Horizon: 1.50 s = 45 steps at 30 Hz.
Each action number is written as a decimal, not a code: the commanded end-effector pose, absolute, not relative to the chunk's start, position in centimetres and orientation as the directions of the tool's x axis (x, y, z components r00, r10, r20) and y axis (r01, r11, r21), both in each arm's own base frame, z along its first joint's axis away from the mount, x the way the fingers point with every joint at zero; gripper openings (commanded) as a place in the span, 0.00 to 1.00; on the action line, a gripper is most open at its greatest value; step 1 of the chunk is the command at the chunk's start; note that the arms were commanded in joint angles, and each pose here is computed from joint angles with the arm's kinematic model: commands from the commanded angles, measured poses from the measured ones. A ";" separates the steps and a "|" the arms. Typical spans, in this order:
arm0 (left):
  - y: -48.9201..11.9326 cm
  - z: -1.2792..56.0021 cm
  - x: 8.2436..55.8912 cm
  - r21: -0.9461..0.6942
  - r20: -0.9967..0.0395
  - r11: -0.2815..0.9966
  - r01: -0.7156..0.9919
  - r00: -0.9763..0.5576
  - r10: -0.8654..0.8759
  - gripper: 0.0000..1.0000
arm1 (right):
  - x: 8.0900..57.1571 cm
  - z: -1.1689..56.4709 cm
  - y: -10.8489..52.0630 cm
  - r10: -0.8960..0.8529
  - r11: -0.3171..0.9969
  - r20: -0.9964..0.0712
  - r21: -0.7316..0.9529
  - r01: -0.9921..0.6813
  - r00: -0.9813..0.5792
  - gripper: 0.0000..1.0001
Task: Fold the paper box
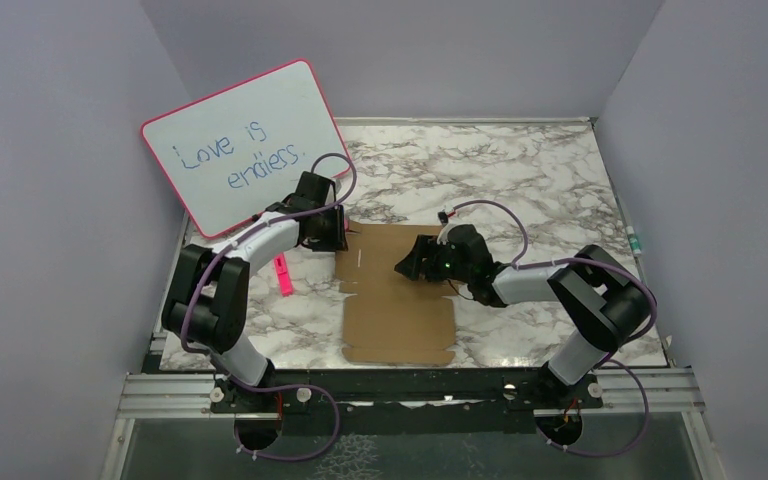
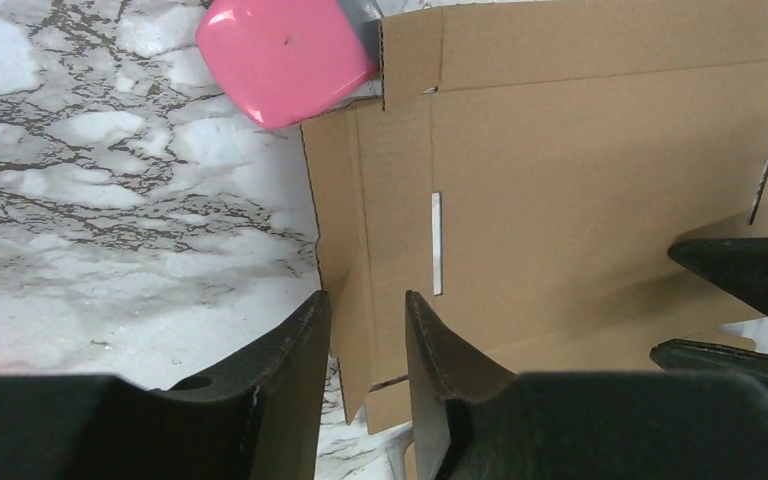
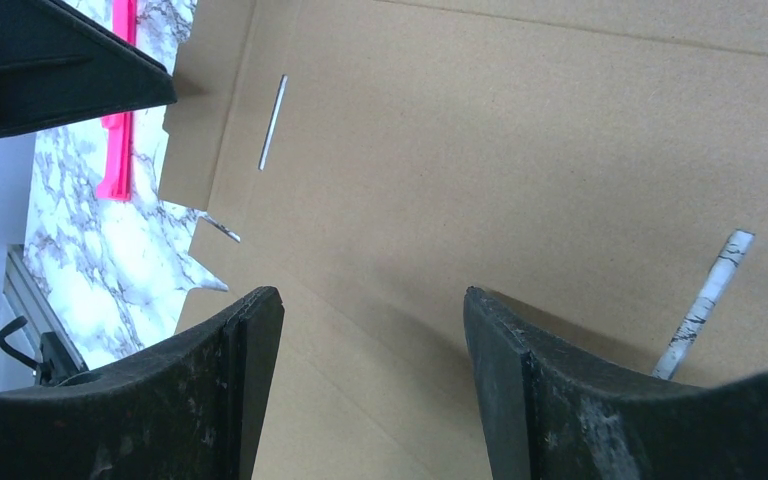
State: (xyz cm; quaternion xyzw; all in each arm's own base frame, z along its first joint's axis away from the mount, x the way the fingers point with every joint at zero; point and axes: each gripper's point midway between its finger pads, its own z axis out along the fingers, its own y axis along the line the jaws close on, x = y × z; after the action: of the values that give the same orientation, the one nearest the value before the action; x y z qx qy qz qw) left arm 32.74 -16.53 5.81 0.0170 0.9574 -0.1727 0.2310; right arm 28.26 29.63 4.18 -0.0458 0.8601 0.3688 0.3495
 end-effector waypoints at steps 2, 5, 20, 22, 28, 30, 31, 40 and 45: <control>-16.3 5.6 33.0 -0.318 -0.450 0.943 0.100 -0.891 -0.057 0.33 | 26.7 1.7 29.2 0.137 0.741 -0.592 0.593 -0.314 -0.794 0.72; -15.1 6.4 33.3 -0.266 -0.483 0.960 0.081 -0.873 -0.061 0.34 | 26.6 1.7 29.2 0.135 0.739 -0.592 0.595 -0.317 -0.794 0.72; -15.7 4.3 32.9 -0.274 -0.415 0.958 0.085 -0.909 -0.038 0.29 | 26.5 1.5 29.0 0.140 0.740 -0.590 0.595 -0.312 -0.795 0.72; -16.1 4.6 32.8 -0.276 -0.425 0.956 0.099 -0.905 -0.029 0.20 | 26.5 1.5 29.1 0.141 0.739 -0.592 0.596 -0.314 -0.794 0.72; -17.2 5.8 32.5 -0.216 -0.474 0.967 0.138 -0.880 0.020 0.00 | 26.5 1.3 29.1 0.142 0.739 -0.587 0.598 -0.309 -0.797 0.72; -17.6 6.2 32.4 -0.186 -0.480 0.971 0.151 -0.876 0.044 0.00 | 26.5 1.3 29.1 0.144 0.740 -0.585 0.599 -0.306 -0.798 0.72; -17.6 6.2 32.3 -0.157 -0.485 0.976 0.152 -0.873 0.058 0.00 | 26.5 1.2 29.1 0.144 0.739 -0.585 0.600 -0.306 -0.798 0.72; -19.5 7.0 31.4 -0.017 -0.496 0.981 0.191 -0.854 0.158 0.00 | 26.6 0.9 29.1 0.146 0.741 -0.577 0.602 -0.297 -0.804 0.72; -21.1 6.8 31.2 0.030 -0.483 0.975 0.220 -0.851 0.206 0.00 | 26.5 0.9 29.0 0.147 0.746 -0.579 0.598 -0.294 -0.802 0.72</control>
State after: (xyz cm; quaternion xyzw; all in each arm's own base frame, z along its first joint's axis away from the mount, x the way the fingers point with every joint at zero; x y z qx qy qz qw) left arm 31.70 -19.60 7.10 0.0967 0.9601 -0.0299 0.2606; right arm 28.40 29.97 4.12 -0.0427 0.8532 0.3805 0.3541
